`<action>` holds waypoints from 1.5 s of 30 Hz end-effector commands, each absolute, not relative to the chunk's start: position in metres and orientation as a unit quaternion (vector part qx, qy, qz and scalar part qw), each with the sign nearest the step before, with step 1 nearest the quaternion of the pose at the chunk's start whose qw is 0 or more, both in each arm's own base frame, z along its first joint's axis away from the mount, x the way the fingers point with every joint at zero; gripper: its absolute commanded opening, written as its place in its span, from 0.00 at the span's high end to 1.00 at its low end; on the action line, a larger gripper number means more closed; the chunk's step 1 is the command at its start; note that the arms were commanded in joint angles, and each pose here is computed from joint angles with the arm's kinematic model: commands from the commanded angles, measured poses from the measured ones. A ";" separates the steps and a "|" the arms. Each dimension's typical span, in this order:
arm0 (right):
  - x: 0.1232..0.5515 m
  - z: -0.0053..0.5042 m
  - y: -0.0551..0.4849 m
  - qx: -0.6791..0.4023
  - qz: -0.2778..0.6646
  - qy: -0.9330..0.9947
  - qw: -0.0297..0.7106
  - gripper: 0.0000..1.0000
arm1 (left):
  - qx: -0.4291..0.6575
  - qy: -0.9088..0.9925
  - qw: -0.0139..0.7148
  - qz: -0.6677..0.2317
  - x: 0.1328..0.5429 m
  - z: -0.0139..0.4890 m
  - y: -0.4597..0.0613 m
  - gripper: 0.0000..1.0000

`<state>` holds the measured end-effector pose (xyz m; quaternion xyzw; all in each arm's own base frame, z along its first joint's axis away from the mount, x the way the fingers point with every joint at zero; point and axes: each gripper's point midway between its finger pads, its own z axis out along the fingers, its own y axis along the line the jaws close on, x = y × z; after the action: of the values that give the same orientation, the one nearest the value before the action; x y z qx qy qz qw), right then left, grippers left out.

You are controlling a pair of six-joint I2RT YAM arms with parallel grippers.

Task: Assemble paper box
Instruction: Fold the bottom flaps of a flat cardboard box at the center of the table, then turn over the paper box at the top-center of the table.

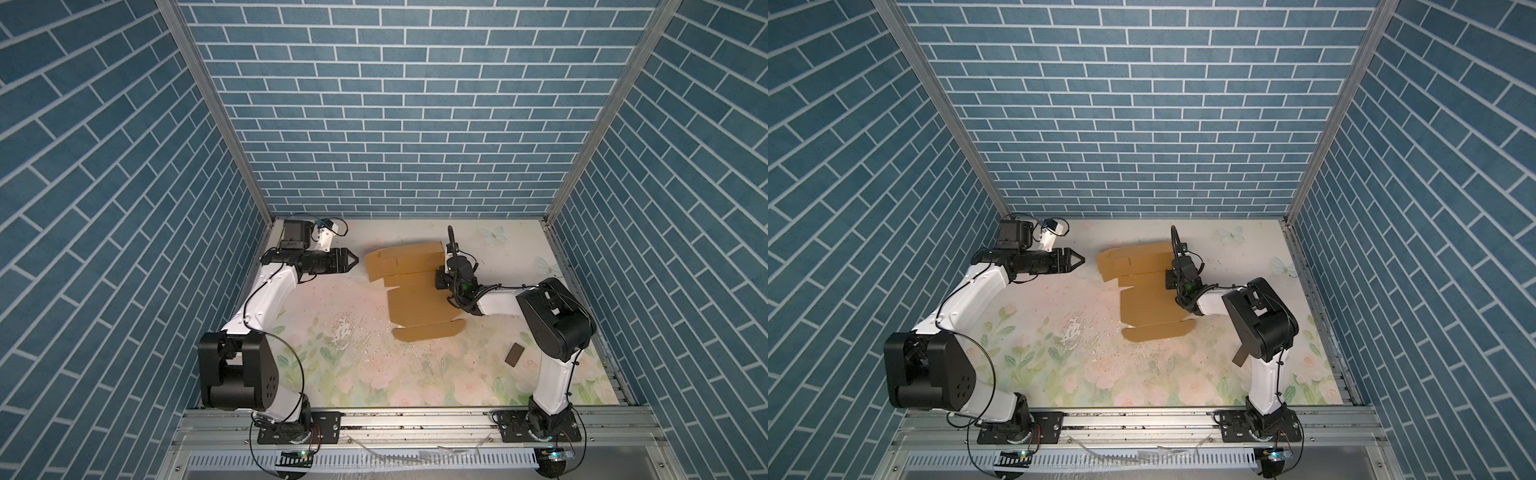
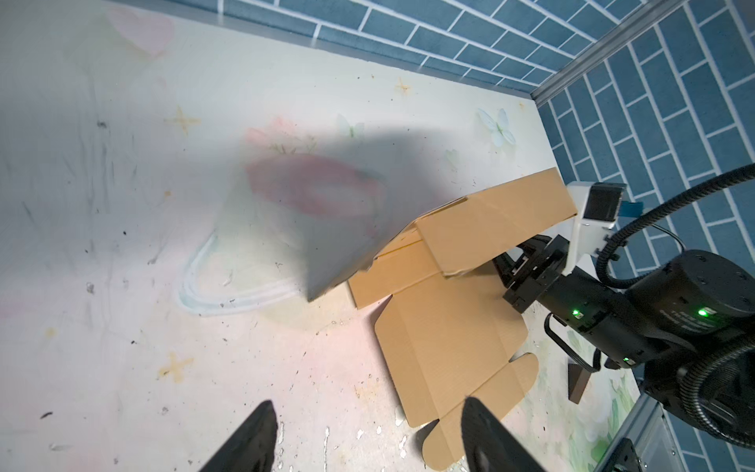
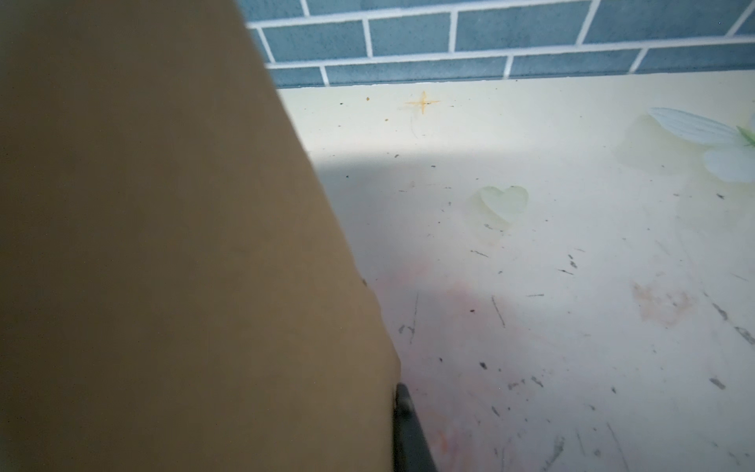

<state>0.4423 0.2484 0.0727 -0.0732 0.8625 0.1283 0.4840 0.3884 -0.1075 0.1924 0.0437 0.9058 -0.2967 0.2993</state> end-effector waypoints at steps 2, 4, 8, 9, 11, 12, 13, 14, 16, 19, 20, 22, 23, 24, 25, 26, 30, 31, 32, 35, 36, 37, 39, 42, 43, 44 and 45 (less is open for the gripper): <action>0.446 0.089 0.252 -0.048 0.154 0.857 0.489 0.96 | -0.002 0.904 0.302 -0.302 0.393 0.183 -0.102 0.27; 0.447 0.088 0.254 -0.050 0.157 0.857 0.488 0.93 | -0.024 0.906 0.298 -0.301 0.394 0.169 -0.099 0.28; 0.444 0.081 0.252 -0.042 0.157 0.864 0.476 0.71 | -0.094 0.901 0.278 -0.320 0.391 0.144 -0.099 0.30; 0.442 0.081 0.251 -0.045 0.157 0.865 0.474 0.65 | -0.106 0.898 0.276 -0.326 0.391 0.140 -0.100 0.31; 0.437 0.083 0.249 -0.054 0.155 0.865 0.474 0.54 | -0.125 0.893 0.270 -0.337 0.389 0.128 -0.103 0.32; 0.435 0.083 0.249 -0.059 0.153 0.865 0.474 0.51 | -0.132 0.892 0.269 -0.339 0.389 0.123 -0.104 0.32; 0.432 0.083 0.246 -0.063 0.150 0.866 0.472 0.48 | -0.140 0.891 0.266 -0.340 0.389 0.119 -0.104 0.32; 0.428 0.084 0.243 -0.064 0.147 0.868 0.471 0.45 | -0.141 0.893 0.264 -0.336 0.389 0.118 -0.103 0.33; 0.421 0.089 0.239 -0.066 0.148 0.868 0.468 0.42 | -0.132 0.898 0.264 -0.327 0.391 0.121 -0.103 0.33; 0.410 0.098 0.239 -0.090 0.155 0.864 0.471 0.39 | -0.112 0.900 0.275 -0.319 0.396 0.123 -0.102 0.33; 0.407 0.101 0.240 -0.102 0.156 0.861 0.473 0.39 | -0.107 0.901 0.277 -0.317 0.397 0.124 -0.102 0.33; 0.403 0.104 0.238 -0.121 0.151 0.861 0.471 0.39 | -0.100 0.903 0.280 -0.310 0.398 0.128 -0.100 0.33; 0.402 0.108 0.237 -0.125 0.149 0.860 0.471 0.39 | -0.094 0.905 0.281 -0.305 0.398 0.131 -0.100 0.33; 0.400 0.113 0.236 -0.130 0.150 0.859 0.471 0.39 | -0.085 0.905 0.285 -0.305 0.399 0.135 -0.100 0.33; 0.399 0.119 0.236 -0.137 0.154 0.857 0.473 0.39 | -0.076 0.904 0.288 -0.306 0.399 0.138 -0.101 0.33; 0.398 0.122 0.236 -0.143 0.157 0.855 0.473 0.39 | -0.067 0.904 0.292 -0.305 0.399 0.139 -0.102 0.33; 0.399 0.136 0.232 -0.151 0.165 0.855 0.468 0.41 | -0.037 0.905 0.298 -0.301 0.401 0.149 -0.104 0.35; 0.399 0.140 0.231 -0.150 0.168 0.856 0.466 0.42 | -0.021 0.903 0.300 -0.307 0.401 0.157 -0.107 0.35; 0.398 0.144 0.231 -0.152 0.172 0.855 0.465 0.43 | -0.006 0.900 0.303 -0.313 0.401 0.163 -0.111 0.35; 0.397 0.156 0.238 -0.162 0.189 0.851 0.463 0.46 | 0.023 0.895 0.311 -0.320 0.403 0.173 -0.116 0.35; 0.397 0.160 0.239 -0.160 0.195 0.852 0.460 0.47 | 0.026 0.896 0.310 -0.318 0.404 0.173 -0.116 0.35; 0.397 0.167 0.242 -0.154 0.205 0.854 0.453 0.49 | 0.027 0.898 0.307 -0.313 0.404 0.174 -0.116 0.35; 0.398 0.178 0.246 -0.138 0.219 0.859 0.442 0.50 | 0.035 0.900 0.306 -0.309 0.403 0.177 -0.118 0.35; 0.394 0.190 0.256 -0.143 0.223 0.863 0.430 0.51 | 0.040 0.900 0.306 -0.309 0.403 0.172 -0.120 0.35; 0.392 0.192 0.260 -0.150 0.218 0.865 0.426 0.50 | 0.040 0.900 0.304 -0.309 0.403 0.168 -0.120 0.35; 0.391 0.194 0.262 -0.154 0.209 0.868 0.424 0.51 | 0.040 0.901 0.302 -0.308 0.403 0.167 -0.121 0.35; 0.391 0.197 0.262 -0.153 0.199 0.871 0.421 0.50 | 0.044 0.902 0.300 -0.306 0.403 0.168 -0.123 0.35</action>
<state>0.4057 0.2584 0.1918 -0.1487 0.8558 0.2088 0.4494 0.4068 -0.1176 0.1786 0.0297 0.8954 -0.3091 0.3190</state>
